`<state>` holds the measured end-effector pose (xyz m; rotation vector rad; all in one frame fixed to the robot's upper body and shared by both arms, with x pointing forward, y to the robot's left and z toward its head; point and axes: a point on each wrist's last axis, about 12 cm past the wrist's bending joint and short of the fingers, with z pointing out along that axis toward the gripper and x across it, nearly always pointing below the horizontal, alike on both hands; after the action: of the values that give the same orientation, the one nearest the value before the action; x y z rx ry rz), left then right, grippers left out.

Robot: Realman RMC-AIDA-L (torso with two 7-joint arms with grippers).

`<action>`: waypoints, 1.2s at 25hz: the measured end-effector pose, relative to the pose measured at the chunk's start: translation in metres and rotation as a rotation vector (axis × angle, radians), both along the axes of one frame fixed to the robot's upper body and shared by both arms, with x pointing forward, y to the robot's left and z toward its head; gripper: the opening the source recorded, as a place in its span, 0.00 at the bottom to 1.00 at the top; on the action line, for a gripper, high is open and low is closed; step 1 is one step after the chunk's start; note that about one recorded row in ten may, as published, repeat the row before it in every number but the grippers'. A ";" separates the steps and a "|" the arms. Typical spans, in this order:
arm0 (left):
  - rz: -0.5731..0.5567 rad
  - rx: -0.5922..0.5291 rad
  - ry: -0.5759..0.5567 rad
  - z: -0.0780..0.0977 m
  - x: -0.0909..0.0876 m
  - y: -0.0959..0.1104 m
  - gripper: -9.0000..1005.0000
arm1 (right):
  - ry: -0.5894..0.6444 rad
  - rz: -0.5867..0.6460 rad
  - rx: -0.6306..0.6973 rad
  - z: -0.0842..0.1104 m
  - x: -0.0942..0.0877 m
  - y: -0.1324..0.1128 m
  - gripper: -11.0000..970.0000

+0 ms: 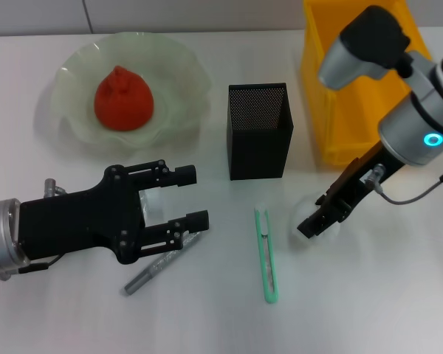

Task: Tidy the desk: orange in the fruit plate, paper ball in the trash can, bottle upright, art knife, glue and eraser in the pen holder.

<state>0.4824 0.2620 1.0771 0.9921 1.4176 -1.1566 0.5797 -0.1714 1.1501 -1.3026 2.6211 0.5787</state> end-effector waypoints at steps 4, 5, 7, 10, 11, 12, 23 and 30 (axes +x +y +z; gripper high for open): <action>0.002 -0.001 -0.001 0.000 0.000 0.000 0.61 | -0.060 0.007 0.097 0.009 -0.012 -0.009 0.56; 0.005 -0.003 -0.003 0.001 0.001 0.000 0.61 | -0.111 -0.006 0.187 0.014 -0.020 -0.018 0.56; 0.006 -0.003 -0.003 0.001 0.001 0.001 0.61 | -0.148 -0.013 0.246 0.016 -0.023 -0.024 0.56; 0.007 -0.004 -0.003 0.001 0.001 0.000 0.61 | -0.248 -0.070 0.430 0.013 -0.032 -0.048 0.56; 0.007 -0.005 -0.004 0.001 0.001 0.000 0.61 | -0.284 -0.094 0.498 0.010 -0.035 -0.057 0.56; 0.007 -0.005 -0.005 0.001 0.001 0.000 0.61 | -0.330 -0.117 0.578 0.007 -0.038 -0.065 0.56; 0.005 0.010 -0.011 0.002 0.006 -0.003 0.60 | -0.760 -0.395 0.867 -0.017 -0.045 -0.137 0.56; 0.004 0.011 -0.012 0.002 0.007 -0.004 0.60 | -0.893 -0.480 0.725 -0.017 -0.021 -0.149 0.56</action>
<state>0.4898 0.2580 1.0789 1.0015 1.4174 -1.1398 0.5582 -0.3203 1.1330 -0.4837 1.6325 0.5847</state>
